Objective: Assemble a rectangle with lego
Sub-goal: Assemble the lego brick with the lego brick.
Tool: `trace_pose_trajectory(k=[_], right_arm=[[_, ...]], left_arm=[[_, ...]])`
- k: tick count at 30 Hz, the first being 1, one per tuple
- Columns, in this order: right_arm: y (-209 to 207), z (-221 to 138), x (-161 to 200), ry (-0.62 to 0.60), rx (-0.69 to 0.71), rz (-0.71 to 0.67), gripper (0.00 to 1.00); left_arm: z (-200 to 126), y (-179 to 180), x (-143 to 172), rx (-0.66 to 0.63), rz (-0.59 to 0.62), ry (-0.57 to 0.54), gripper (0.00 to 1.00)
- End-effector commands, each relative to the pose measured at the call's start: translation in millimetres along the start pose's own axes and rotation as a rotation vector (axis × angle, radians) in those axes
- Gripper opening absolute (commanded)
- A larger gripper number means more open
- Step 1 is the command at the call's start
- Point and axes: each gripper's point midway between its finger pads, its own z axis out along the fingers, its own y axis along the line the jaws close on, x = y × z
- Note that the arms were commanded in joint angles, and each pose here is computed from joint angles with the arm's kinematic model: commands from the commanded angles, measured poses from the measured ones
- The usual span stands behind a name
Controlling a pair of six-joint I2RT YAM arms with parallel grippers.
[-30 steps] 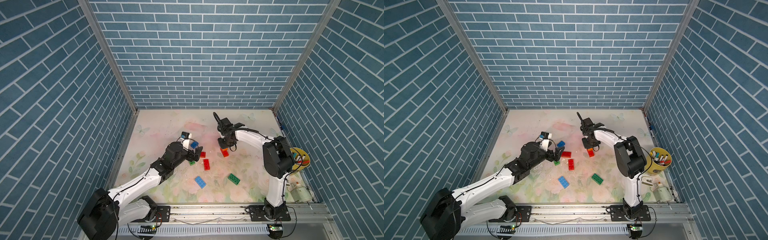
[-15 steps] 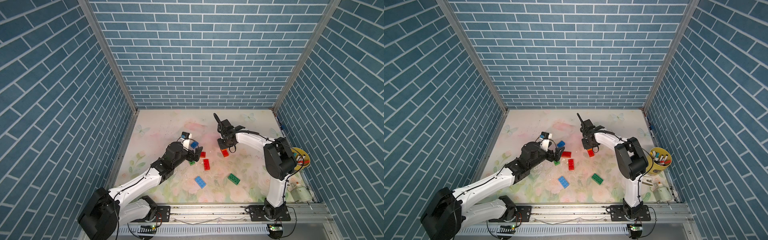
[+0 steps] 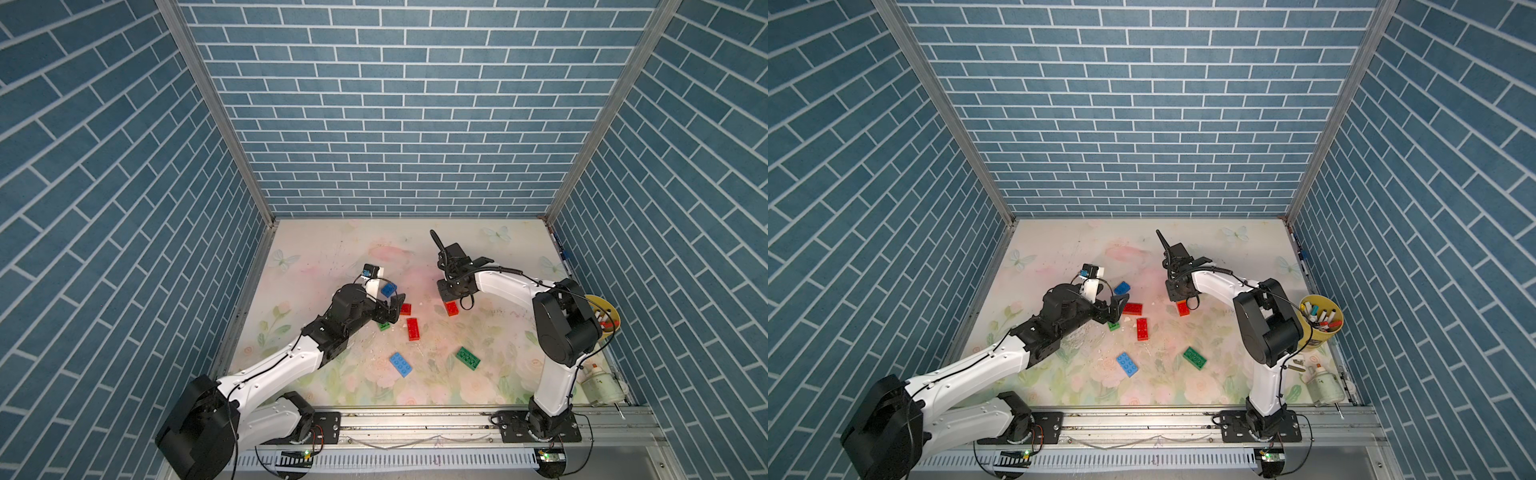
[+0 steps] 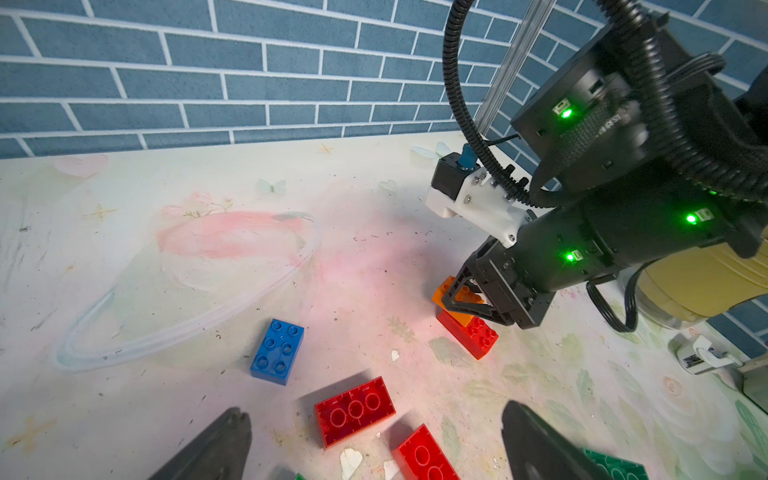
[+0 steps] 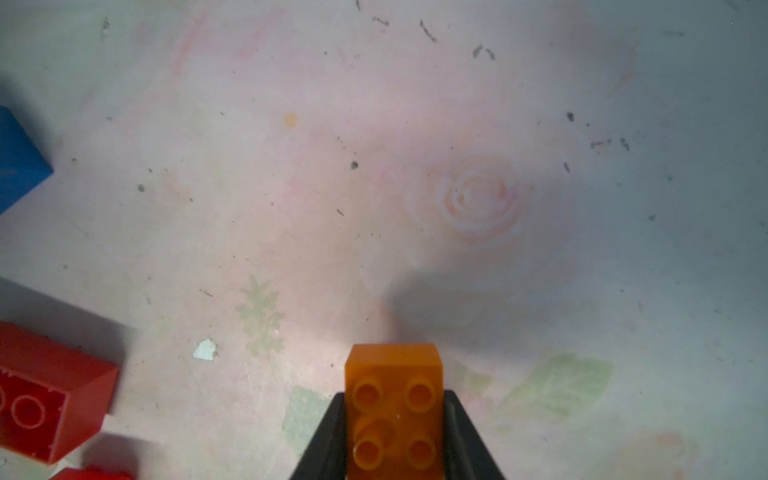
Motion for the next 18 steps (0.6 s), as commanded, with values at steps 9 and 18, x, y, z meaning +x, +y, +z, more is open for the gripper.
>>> trace_pose_trajectory(k=[9, 18], right_arm=[[-13.5, -3.3, 33.9, 0.064, 0.098, 0.029, 0.09], [-29.2, -6.3, 42.2, 0.007, 0.203, 0.073, 0.05]], left_arm=[[-1.3, 2.6, -8.3, -0.015, 0.008, -0.017, 1.0], [-2.9, 2.6, -9.0, -0.016, 0.008, -0.021, 1.0]])
